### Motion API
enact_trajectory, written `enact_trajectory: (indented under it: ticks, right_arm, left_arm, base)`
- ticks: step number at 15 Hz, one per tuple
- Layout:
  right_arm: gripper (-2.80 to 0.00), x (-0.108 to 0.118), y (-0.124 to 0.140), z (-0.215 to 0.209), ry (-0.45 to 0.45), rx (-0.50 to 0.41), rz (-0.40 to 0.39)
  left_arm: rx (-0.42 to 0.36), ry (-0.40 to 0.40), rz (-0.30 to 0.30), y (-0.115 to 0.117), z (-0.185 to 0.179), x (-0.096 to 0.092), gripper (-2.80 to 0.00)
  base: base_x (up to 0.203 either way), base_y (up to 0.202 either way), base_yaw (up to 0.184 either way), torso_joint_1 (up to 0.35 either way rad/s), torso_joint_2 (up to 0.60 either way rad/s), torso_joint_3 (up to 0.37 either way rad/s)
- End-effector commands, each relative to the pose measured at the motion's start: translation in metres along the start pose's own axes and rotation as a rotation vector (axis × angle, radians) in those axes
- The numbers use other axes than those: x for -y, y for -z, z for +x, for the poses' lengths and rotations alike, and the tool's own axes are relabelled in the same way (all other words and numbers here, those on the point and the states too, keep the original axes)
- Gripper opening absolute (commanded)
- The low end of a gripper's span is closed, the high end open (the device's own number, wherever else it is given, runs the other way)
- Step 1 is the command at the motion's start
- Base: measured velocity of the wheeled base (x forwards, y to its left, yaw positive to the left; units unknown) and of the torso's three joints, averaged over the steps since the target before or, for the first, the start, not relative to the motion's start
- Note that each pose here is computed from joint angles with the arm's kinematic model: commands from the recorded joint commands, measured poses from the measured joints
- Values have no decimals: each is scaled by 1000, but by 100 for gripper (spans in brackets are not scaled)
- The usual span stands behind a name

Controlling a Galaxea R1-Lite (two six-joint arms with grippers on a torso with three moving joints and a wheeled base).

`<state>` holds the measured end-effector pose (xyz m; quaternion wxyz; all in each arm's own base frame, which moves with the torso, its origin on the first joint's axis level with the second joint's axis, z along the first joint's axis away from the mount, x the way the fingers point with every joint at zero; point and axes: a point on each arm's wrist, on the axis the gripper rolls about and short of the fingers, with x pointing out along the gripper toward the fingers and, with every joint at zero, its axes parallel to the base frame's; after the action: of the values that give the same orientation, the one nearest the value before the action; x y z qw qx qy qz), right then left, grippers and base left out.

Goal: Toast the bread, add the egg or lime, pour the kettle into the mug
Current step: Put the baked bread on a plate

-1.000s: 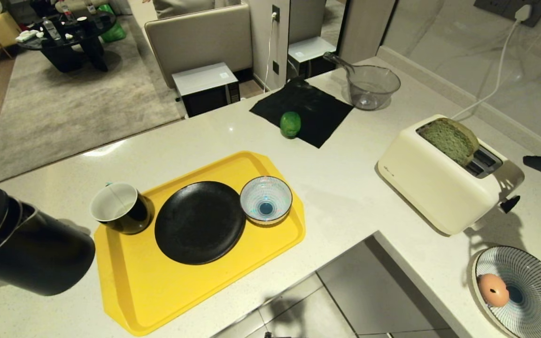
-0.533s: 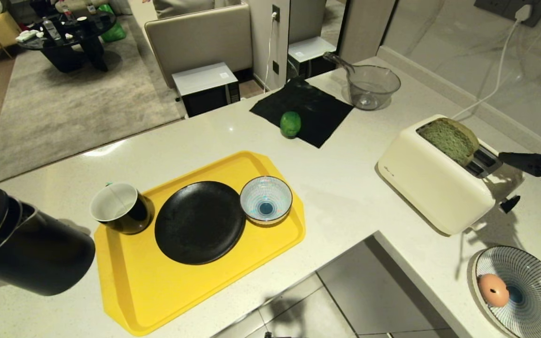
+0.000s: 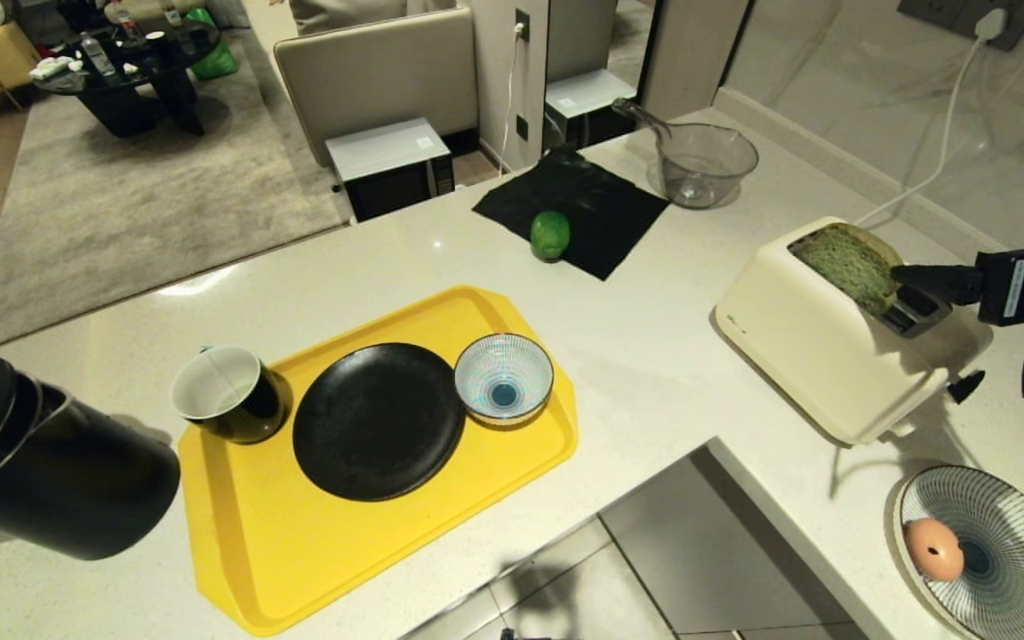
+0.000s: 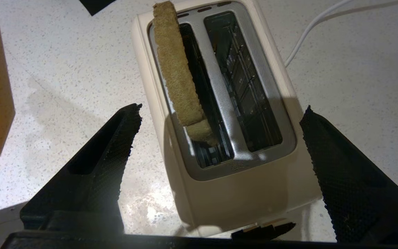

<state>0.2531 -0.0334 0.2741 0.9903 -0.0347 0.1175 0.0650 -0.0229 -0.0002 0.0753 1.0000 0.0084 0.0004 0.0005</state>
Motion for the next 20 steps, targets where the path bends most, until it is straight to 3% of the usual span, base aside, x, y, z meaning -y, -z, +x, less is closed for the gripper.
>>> enact_trajectory:
  ticks: [1, 11, 12, 20]
  right_arm:
    - [0, 0, 3, 12, -15, -21, 4]
    - [0, 0, 3, 50, -50, -50, -2]
    - [-280, 0, 2, 51, -49, -50, -3]
    - [-280, -6, 0, 45, -59, -39, -15]
  left_arm:
    - [1, 0, 0, 0, 0, 0, -280]
    - [1, 0, 0, 0, 0, 0, -280]
    - [1, 0, 0, 0, 0, 0, -280]
    - [1, 0, 0, 0, 0, 0, -280]
  base:
    - [0, 0, 0, 0, 0, 0]
    - [0, 0, 0, 0, 0, 0]
    - [0, 0, 0, 0, 0, 0]
    - [0, 0, 0, 0, 0, 0]
